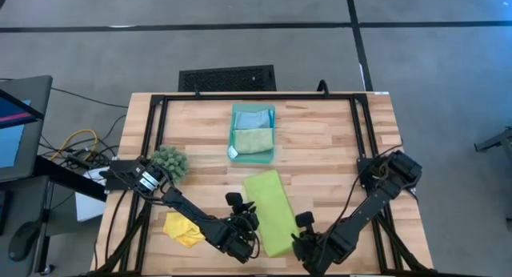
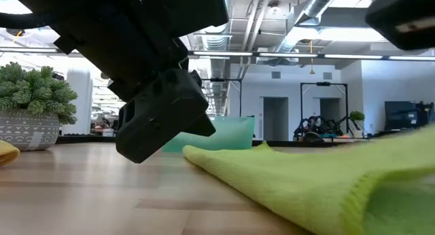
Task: Fold microfiber towels
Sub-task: Fold the light green microfiber cloth
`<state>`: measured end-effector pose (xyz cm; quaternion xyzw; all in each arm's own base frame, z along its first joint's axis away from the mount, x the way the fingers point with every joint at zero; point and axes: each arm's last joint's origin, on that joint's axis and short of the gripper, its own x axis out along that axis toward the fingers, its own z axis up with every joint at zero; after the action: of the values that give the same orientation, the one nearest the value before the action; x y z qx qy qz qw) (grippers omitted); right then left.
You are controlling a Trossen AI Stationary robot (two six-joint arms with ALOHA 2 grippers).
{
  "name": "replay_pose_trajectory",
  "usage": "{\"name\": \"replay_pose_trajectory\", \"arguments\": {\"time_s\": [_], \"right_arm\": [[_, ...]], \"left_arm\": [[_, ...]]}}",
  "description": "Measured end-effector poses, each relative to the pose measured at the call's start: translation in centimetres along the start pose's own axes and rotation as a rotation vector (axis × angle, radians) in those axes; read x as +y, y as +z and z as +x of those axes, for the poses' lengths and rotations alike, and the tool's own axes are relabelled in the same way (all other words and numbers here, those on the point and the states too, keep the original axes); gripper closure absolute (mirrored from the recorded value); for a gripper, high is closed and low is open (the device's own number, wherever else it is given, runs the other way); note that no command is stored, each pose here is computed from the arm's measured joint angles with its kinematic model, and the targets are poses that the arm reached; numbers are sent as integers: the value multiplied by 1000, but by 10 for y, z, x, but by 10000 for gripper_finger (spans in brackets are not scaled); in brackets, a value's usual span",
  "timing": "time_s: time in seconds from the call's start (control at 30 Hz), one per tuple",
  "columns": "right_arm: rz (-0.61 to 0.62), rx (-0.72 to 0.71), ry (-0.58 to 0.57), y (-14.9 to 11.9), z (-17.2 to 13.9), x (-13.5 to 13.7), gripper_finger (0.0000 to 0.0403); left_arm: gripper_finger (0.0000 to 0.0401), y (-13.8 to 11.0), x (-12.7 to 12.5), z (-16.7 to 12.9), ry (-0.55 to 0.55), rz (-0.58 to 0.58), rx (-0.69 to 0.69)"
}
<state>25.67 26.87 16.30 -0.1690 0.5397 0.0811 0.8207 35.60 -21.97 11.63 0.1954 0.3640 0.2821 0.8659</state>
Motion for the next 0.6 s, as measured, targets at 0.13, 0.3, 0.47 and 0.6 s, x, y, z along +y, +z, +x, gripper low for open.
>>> {"name": "replay_pose_trajectory", "arguments": {"time_s": [0.13,0.3,0.47,0.6], "right_arm": [[0,7,26,-6,6,1,364],[27,-12,44,-8,11,2,365],[39,-28,108,-12,19,3,352],[2,8,127,-13,16,-1,329]], "left_arm": [[319,0,0,0,-3,-3,2],[319,0,0,0,-4,-3,2],[319,1,1,-3,-7,-2,1],[319,1,1,-10,-29,1,-2]]}}
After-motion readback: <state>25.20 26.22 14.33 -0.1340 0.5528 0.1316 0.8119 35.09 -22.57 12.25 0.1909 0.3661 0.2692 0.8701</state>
